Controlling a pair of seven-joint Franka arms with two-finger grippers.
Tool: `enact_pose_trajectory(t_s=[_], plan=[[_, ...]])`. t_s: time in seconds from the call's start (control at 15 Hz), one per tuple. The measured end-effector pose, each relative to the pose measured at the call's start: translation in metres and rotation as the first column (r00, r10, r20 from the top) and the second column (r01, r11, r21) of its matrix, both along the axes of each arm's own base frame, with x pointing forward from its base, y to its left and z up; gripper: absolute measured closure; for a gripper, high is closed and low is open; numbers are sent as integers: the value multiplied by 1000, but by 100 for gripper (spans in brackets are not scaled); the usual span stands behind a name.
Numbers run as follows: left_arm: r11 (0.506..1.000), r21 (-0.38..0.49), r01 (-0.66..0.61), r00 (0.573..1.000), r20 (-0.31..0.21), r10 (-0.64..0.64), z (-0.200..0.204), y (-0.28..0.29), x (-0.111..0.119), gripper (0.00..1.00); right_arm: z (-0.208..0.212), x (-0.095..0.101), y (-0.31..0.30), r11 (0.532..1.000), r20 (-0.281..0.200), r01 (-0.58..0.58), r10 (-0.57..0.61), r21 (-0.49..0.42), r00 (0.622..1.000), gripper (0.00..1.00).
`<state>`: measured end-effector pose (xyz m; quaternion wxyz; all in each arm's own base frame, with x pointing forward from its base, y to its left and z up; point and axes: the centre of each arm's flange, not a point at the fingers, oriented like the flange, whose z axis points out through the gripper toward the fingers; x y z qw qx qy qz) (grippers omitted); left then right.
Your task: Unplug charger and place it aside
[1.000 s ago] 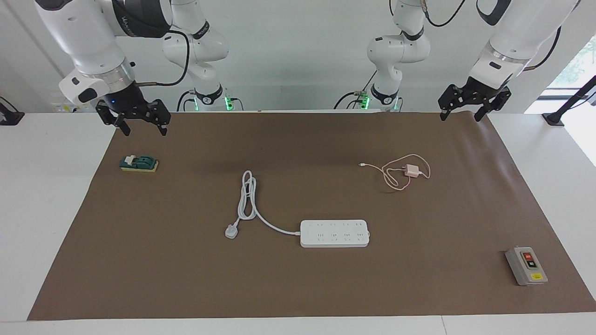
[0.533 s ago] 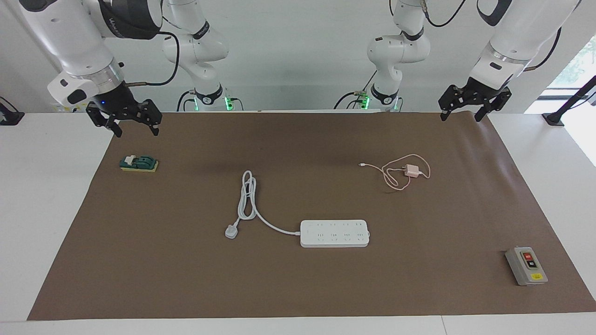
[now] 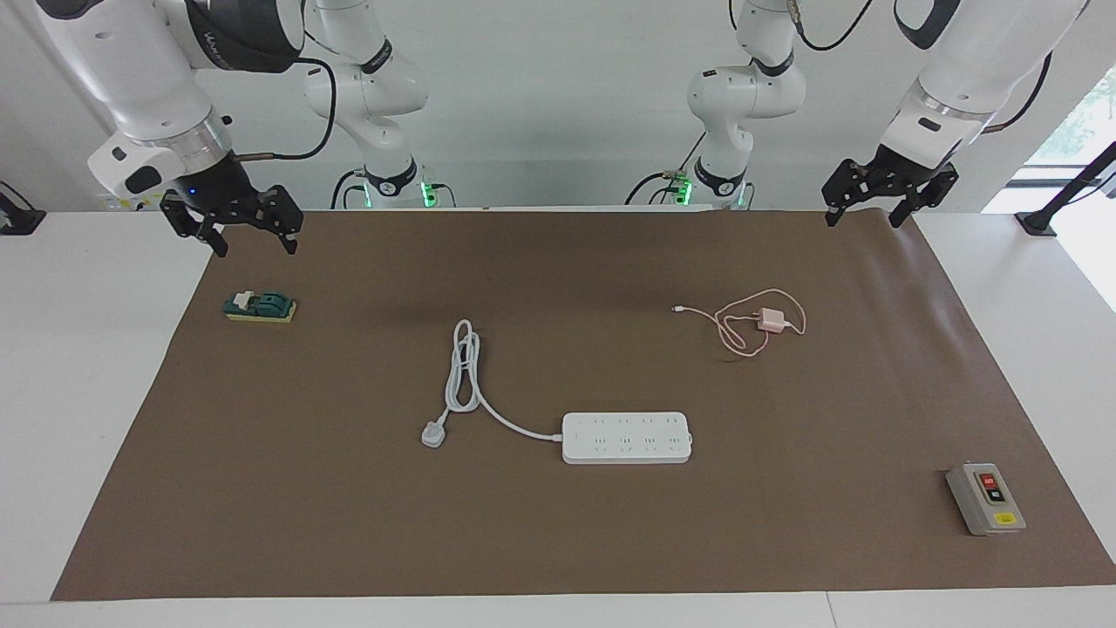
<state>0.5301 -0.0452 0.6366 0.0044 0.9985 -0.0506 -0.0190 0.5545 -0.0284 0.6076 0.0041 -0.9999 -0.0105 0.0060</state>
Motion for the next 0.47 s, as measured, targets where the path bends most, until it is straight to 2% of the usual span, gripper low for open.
enact_pose_trajectory(t_s=[0.47], plan=[[1000,0,-1,1000,-5,1,0,0,0,0,0,0,2,1000,-1,-4,4,0,1000,0]])
